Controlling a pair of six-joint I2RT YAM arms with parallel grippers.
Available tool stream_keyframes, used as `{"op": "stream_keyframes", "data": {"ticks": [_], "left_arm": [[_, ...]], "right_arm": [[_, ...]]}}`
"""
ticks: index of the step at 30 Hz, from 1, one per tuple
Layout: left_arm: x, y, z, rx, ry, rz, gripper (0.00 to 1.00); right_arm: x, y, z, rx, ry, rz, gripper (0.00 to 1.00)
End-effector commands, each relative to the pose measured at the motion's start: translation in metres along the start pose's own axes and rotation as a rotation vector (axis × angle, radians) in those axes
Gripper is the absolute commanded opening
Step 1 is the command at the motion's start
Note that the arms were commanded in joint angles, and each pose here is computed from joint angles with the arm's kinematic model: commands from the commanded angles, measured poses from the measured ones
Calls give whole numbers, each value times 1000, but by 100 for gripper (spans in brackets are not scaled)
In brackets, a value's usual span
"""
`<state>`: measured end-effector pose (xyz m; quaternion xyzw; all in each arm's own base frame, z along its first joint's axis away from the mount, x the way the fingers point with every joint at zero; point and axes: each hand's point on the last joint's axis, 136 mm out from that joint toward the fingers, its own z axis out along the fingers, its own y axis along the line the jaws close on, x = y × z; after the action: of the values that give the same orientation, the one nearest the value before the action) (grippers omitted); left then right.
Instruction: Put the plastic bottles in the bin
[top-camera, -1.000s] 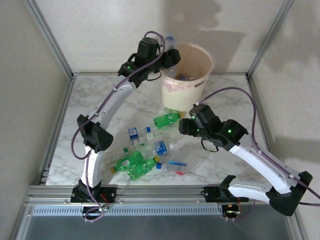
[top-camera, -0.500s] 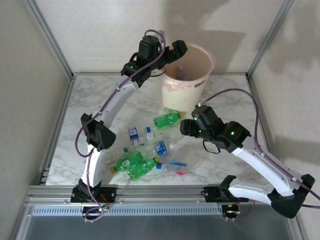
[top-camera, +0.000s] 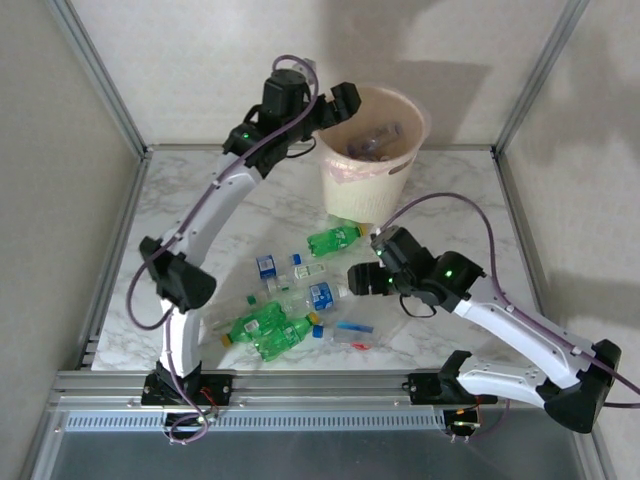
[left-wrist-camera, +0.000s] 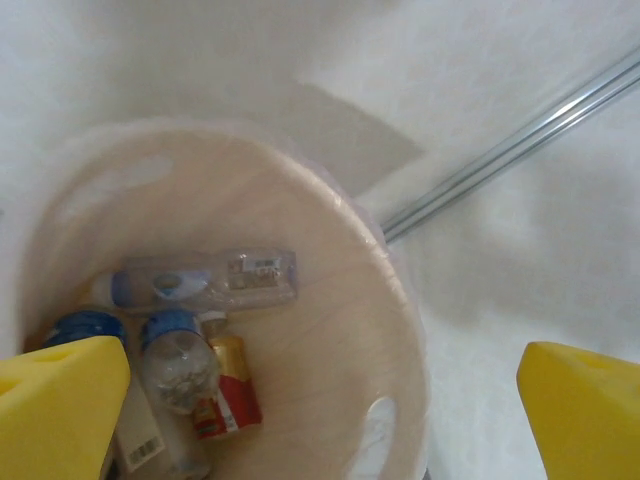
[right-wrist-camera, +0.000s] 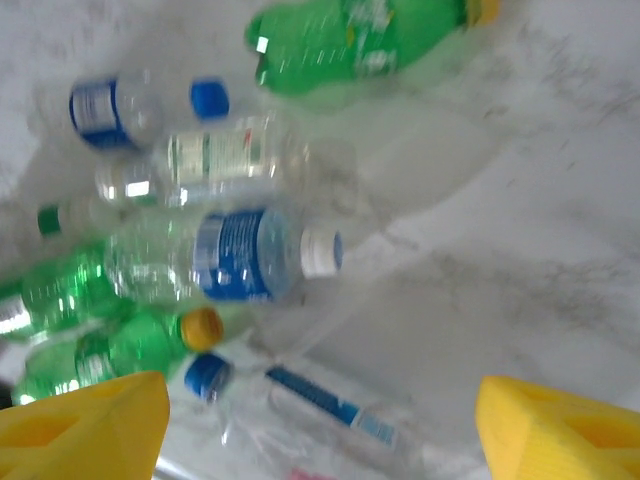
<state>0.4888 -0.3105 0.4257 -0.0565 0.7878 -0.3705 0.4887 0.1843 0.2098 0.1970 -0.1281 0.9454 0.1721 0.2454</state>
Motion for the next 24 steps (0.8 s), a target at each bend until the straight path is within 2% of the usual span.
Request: {"op": "stream_keyframes", "data": {"ticks": [1,6,13,17,18,19,24], "left_arm": [[-32,-3,-57,-43,-111,77,99],[-28,36,-78,-115,-104,46,99],[-23,65,-102,-169,-107,38,100],[-18,79,-108,-178,-103,17,99],[-17,82,-110,-181,-101,14,99],[-17,84,-111,-182,-100,13,99],[-16,93,-114,-192,-93,12,99]], "right_arm": [[31,14,10,-37,101,-98,84],[60,24,33,33,176,-222,87],[82,39,55,147,231,-393,89],[98,38,66,185,289,-436,89],[101,36,70,197,302,-443,98],[103,35,72,204,311,-446,99],[111,36,85,209,348,-459,99]]}}
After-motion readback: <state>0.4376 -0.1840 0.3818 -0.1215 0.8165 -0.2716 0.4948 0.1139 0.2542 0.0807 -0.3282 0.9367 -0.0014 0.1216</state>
